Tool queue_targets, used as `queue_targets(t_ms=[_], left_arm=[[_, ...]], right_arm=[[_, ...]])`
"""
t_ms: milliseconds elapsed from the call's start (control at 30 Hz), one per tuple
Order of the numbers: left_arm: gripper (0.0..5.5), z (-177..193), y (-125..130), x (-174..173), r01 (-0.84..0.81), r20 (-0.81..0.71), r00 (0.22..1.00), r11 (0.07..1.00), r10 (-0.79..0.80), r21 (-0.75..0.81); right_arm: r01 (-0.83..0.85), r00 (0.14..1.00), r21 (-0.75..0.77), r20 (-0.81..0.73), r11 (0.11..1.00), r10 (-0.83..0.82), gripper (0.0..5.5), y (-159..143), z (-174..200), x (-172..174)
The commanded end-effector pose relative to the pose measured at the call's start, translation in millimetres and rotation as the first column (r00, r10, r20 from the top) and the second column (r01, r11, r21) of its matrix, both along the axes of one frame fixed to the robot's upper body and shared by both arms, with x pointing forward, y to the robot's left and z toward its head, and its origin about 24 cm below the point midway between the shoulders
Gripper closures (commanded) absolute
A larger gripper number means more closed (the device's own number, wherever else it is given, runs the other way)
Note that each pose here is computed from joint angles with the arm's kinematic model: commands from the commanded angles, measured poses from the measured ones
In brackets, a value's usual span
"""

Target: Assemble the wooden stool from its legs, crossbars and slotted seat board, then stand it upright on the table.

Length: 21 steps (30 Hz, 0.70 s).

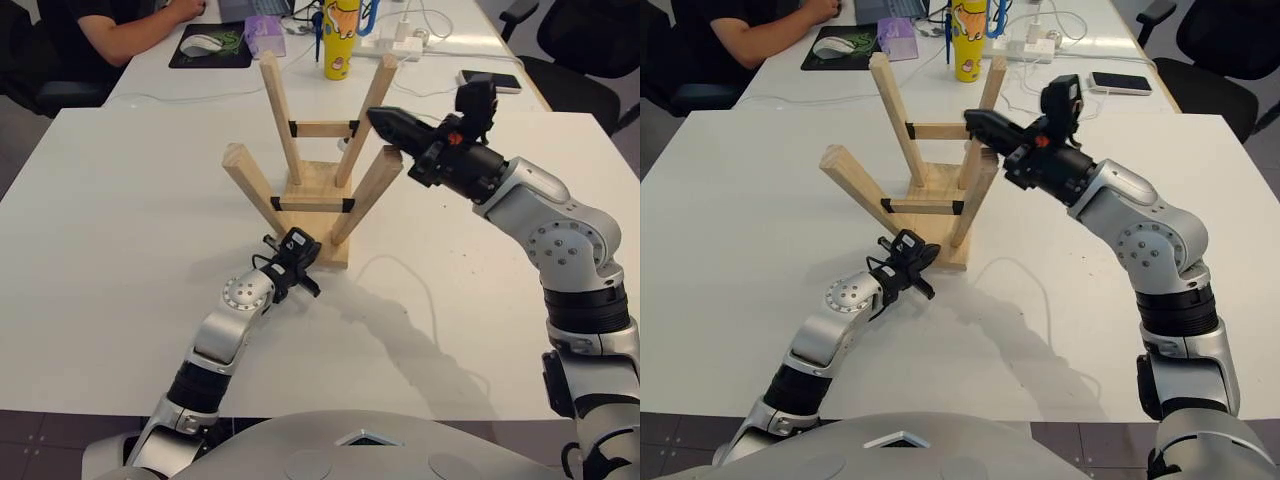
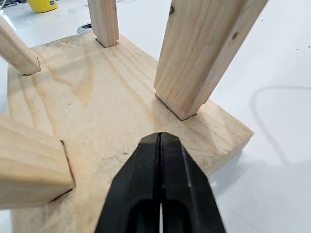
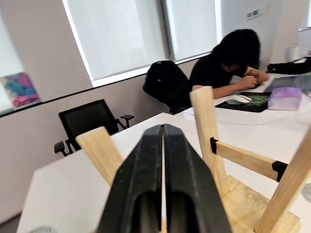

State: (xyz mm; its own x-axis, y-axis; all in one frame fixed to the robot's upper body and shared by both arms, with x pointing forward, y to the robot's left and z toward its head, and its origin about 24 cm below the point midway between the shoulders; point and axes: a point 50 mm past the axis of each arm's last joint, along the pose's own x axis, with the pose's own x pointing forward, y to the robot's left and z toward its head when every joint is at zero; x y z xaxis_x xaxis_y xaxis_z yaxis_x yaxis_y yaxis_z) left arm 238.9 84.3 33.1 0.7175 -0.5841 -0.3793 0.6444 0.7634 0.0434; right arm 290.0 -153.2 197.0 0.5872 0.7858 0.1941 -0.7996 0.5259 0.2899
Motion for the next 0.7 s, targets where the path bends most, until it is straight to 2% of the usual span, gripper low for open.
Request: queue_targets(t_ms=[33,100,167,233,300,333,400,533,600,700], left_arm=[[5.5,-23.7,8.8,-9.1,-0.029,-0.114,0.993,0.998,0.036,0.059],[5.5,-18.7,8.8,-7.4,-0.032,-0.073,0.997,0.999,0.035,0.04],[5.5,-11.7,9.5,-5.3,-0.034,-0.013,0.999,0.999,0.035,0.02],[5.5,-3.0,10.5,-6.2,-0.02,0.057,0.998,1.0,0.02,-0.005],[5.5,2.6,13.2,-9.3,-0.009,0.099,0.995,1.0,0.01,-0.011],[5.5,4.0,16.1,-10.2,-0.004,0.111,0.994,1.0,0.004,0.0],[5.5,6.5,21.3,-12.0,0.012,0.121,0.993,1.0,-0.014,0.012],[5.5,11.8,30.8,-12.9,0.015,0.142,0.99,1.0,-0.018,0.022],[5.5,16.6,36.4,-11.3,-0.026,0.179,0.984,1.0,0.022,0.017],[5.5,26.5,39.3,-26.4,-0.009,0.272,0.962,0.999,0.017,-0.033]], right_arm=[[0.005,1.0,0.194,0.01,0.981,-0.007,5.48,-15.1,14.1,2.7],[0.086,0.996,0.282,-0.042,0.955,-0.078,5.48,-27.1,6.9,6.6],[0.21,0.976,0.265,-0.118,0.941,-0.185,5.48,-37.6,-12.4,11.1],[0.314,0.936,0.033,-0.18,0.949,-0.303,5.48,-40.7,-48.2,11.9],[0.332,0.906,-0.174,-0.217,0.927,-0.365,5.48,-41.8,-82.1,8.0],[0.323,0.906,-0.232,-0.204,0.917,-0.371,5.48,-41.7,-93.3,4.7],[0.303,0.908,-0.255,-0.216,0.918,-0.36,5.48,-41.9,-107.2,-0.9],[0.298,0.916,-0.245,-0.198,0.923,-0.349,5.48,-44.8,-110.2,-3.5],[0.356,0.903,-0.301,-0.134,0.885,-0.408,5.48,-50.5,-107.1,-1.8],[0.468,0.863,-0.217,-0.094,0.856,-0.496,5.48,-45.1,-96.7,-10.8]])
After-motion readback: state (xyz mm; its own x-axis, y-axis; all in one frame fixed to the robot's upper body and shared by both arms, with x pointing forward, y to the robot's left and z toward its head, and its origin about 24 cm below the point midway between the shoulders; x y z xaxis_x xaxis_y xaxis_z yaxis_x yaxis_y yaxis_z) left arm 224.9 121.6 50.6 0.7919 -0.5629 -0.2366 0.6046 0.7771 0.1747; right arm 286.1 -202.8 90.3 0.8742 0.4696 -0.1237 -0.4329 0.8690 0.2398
